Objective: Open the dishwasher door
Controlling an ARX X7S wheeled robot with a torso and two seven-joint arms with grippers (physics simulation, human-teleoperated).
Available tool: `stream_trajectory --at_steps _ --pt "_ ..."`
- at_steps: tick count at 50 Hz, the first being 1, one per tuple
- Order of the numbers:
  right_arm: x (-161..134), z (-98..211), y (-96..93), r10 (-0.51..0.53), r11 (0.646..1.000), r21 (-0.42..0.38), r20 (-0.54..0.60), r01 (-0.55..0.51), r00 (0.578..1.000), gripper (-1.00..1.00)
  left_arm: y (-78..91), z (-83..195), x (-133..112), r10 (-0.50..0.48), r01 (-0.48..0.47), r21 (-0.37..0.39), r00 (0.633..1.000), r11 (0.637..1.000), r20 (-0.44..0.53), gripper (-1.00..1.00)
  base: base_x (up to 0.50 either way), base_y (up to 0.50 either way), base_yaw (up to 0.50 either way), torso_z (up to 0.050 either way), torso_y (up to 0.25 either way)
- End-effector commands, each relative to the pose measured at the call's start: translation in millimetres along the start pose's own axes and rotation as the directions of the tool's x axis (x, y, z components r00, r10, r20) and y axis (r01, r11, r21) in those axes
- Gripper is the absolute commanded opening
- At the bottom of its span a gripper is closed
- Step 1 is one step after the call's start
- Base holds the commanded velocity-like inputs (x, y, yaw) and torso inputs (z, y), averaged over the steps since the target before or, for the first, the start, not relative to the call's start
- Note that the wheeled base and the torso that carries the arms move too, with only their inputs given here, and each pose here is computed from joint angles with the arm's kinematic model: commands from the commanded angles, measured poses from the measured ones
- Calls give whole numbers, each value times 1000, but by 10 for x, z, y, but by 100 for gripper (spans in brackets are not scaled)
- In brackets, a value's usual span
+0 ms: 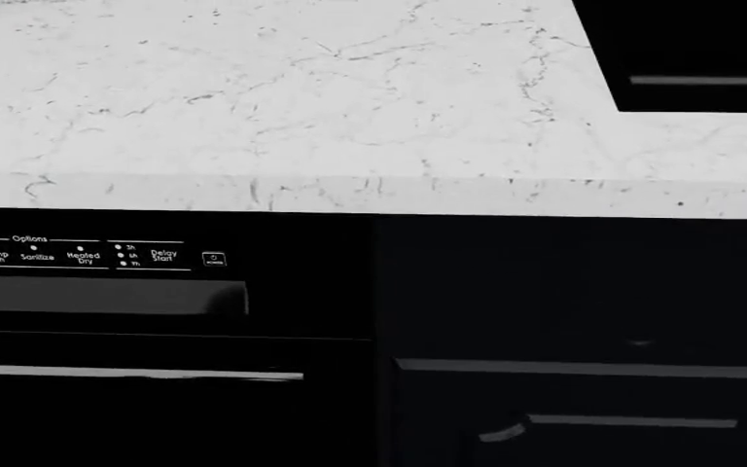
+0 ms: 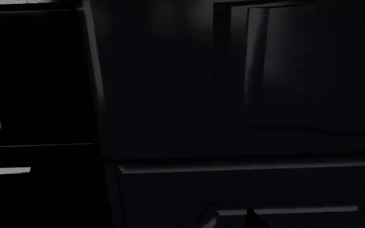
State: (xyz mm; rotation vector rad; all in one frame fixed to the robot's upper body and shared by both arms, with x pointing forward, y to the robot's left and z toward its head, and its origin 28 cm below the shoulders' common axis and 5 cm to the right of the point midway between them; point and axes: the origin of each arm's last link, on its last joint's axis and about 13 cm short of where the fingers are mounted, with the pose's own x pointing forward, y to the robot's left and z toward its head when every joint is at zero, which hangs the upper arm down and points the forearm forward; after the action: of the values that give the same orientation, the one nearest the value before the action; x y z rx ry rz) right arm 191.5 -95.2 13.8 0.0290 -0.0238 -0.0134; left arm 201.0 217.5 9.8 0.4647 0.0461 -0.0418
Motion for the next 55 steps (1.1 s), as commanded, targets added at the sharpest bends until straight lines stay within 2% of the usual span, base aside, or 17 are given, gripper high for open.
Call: stream_trajectory --at_steps 1,6,7,12,14,17,18,19,24,30,55 --pt "-10 -10 -1 -2 1000 7 0 2 1000 100 169 46 10 -18 12 358 1000 934 15 100 0 0 0 0 0" --pt "-10 -17 -2 -3 1000 8 0 3 1000 100 254 91 24 -33 23 434 999 901 16 100 0 0 0 0 0" --pt "-12 -19 0 -3 1000 8 -1 3 1000 100 275 98 18 -45 34 475 999 879 11 100 0 0 0 0 0" --pt "-17 -14 -5 -5 1000 10 0 5 1000 100 325 116 11 -71 64 539 997 840 -8 100 0 0 0 0 0" --pt "-20 -15 -4 -5 1000 11 0 5 1000 100 346 125 27 -82 75 582 997 810 -15 100 0 0 0 0 0" --pt "-20 -15 -8 -6 1000 11 1 6 1000 100 372 161 51 -90 81 616 996 784 -16 100 0 0 0 0 0" --pt "-19 -17 -12 -7 1000 12 1 7 1000 100 386 180 65 -100 87 640 995 764 -16 100 0 0 0 0 0" --pt "-20 -13 -11 -7 1000 12 2 7 1000 100 391 191 71 -100 89 638 995 765 -19 100 0 0 0 0 0" --pt "-23 -15 -12 -8 1000 13 2 8 1000 100 411 202 102 -123 117 680 992 724 -40 100 0 0 0 0 0" --pt "-27 -15 -18 -12 1000 18 4 12 1000 100 432 181 184 -157 149 733 986 664 -58 100 0 0 0 0 0" --pt "-48 -9 -47 -28 999 18 6 27 1000 100 372 81 439 -194 164 764 980 624 -51 100 0 0 0 0 0"
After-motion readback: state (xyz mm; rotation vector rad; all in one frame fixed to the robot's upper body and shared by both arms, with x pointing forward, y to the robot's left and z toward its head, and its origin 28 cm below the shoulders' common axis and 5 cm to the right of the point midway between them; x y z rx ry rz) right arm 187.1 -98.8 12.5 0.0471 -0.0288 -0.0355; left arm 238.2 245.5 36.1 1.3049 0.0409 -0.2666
